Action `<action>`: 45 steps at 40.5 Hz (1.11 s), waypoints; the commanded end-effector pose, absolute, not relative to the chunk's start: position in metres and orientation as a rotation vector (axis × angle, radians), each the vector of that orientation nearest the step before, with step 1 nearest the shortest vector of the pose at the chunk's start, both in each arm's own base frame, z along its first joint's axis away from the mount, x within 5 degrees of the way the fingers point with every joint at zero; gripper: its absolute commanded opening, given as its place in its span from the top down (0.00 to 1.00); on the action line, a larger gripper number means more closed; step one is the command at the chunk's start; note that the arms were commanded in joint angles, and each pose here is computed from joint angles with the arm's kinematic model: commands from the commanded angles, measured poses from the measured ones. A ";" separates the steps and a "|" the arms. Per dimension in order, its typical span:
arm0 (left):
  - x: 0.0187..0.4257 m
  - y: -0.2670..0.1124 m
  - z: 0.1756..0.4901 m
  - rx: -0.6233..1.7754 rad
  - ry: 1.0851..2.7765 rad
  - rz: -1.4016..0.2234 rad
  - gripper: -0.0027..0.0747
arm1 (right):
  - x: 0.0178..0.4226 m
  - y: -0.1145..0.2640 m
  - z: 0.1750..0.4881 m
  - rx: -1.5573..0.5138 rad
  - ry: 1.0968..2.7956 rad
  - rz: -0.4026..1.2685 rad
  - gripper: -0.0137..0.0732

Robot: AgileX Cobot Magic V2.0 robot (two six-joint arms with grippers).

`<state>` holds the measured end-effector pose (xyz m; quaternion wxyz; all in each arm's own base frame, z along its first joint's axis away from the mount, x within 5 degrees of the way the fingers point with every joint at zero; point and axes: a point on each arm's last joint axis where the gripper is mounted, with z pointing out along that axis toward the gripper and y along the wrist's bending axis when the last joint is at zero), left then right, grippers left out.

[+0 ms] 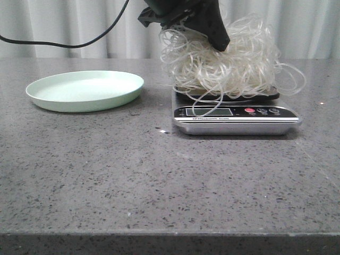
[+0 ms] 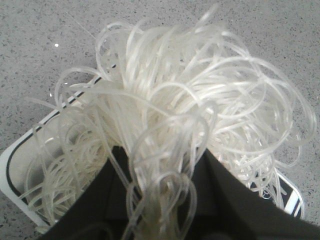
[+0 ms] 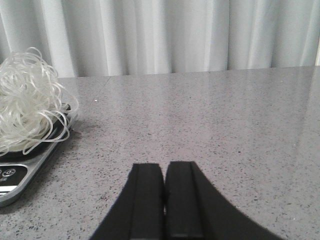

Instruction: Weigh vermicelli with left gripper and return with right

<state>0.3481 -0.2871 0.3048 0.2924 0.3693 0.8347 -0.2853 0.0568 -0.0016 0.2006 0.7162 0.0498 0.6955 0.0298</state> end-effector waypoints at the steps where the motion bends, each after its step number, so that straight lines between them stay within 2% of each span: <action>1: 0.339 -0.287 0.341 0.948 2.119 -0.805 0.69 | 0.054 -0.002 0.211 0.108 1.434 0.063 0.67; 9: 0.339 -0.287 0.340 0.954 2.124 -0.805 0.40 | 0.054 -0.002 0.211 0.108 1.434 0.063 0.67; 12: 0.338 -0.287 0.340 0.959 2.127 -0.806 0.31 | 0.054 -0.002 0.211 0.108 1.434 0.063 0.67; 15: 0.337 -0.287 0.340 0.972 2.135 -0.809 0.26 | 0.054 -0.002 0.211 0.108 1.434 0.063 0.67; 24: 0.334 -0.281 0.351 1.042 2.128 -0.734 0.25 | 0.054 -0.002 0.211 0.108 1.434 0.063 0.67; 36: 0.320 -0.246 0.395 0.964 2.110 -0.486 0.26 | 0.054 -0.002 0.212 0.108 1.433 0.063 0.67; 45: 0.305 -0.212 0.434 0.874 2.052 -0.455 0.27 | 0.054 -0.002 0.212 0.108 1.433 0.063 0.67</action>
